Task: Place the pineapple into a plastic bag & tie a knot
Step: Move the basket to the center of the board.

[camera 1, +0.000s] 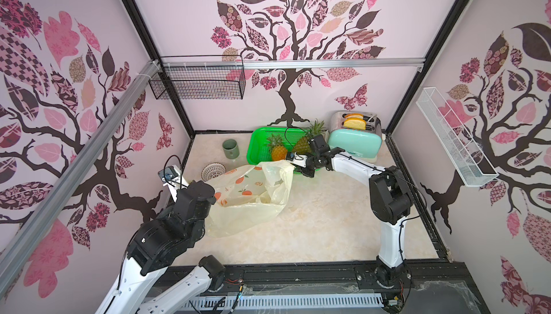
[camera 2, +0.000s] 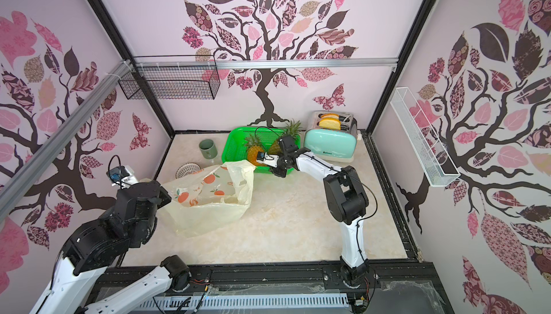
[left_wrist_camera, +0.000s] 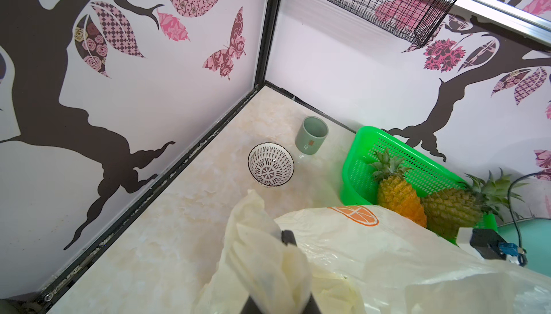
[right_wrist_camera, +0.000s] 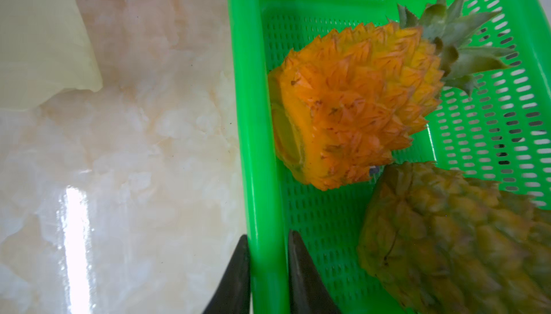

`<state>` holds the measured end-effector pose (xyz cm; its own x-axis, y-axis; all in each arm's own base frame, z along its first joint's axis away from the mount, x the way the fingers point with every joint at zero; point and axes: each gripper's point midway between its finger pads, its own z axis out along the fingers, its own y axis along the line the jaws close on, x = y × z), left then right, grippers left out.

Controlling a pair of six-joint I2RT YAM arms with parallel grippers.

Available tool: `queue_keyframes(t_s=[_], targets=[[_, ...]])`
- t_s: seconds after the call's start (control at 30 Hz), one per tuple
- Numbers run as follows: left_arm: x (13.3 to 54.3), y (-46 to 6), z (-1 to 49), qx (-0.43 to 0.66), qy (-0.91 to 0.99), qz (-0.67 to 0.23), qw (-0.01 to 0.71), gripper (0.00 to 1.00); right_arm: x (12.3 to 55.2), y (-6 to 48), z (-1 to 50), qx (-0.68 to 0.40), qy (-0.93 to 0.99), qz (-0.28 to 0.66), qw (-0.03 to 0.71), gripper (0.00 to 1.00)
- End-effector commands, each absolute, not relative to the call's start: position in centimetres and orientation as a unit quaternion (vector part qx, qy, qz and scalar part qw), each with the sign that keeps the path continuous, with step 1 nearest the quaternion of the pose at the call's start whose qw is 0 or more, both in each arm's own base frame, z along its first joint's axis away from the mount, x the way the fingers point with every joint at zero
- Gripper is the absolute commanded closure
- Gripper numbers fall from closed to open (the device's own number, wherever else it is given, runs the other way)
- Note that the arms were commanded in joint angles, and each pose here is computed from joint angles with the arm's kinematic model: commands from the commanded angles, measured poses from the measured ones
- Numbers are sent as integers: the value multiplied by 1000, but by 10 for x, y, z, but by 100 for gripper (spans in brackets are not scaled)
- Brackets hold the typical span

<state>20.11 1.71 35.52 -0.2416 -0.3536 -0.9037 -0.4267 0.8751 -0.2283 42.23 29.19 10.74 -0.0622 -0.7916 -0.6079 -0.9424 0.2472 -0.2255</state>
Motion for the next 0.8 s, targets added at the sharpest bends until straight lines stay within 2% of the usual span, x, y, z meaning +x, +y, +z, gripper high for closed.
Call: queue_keyframes(t_s=[0.0,0.17,0.37,0.6,0.77], targets=[[200,20,357,-256,783,32,566,100,402,288,122,-542,767,141,314,77],[201,18,354,-256,785,27,564,100,382,273,116,-503,801,126,298,78],[203,14,350,-254,788,22,560,100,358,242,103,-452,848,90,261,83],[207,9,346,-252,792,16,556,100,322,219,92,-417,880,69,215,84],[210,4,341,-250,795,8,553,100,312,215,98,-389,892,81,217,81]])
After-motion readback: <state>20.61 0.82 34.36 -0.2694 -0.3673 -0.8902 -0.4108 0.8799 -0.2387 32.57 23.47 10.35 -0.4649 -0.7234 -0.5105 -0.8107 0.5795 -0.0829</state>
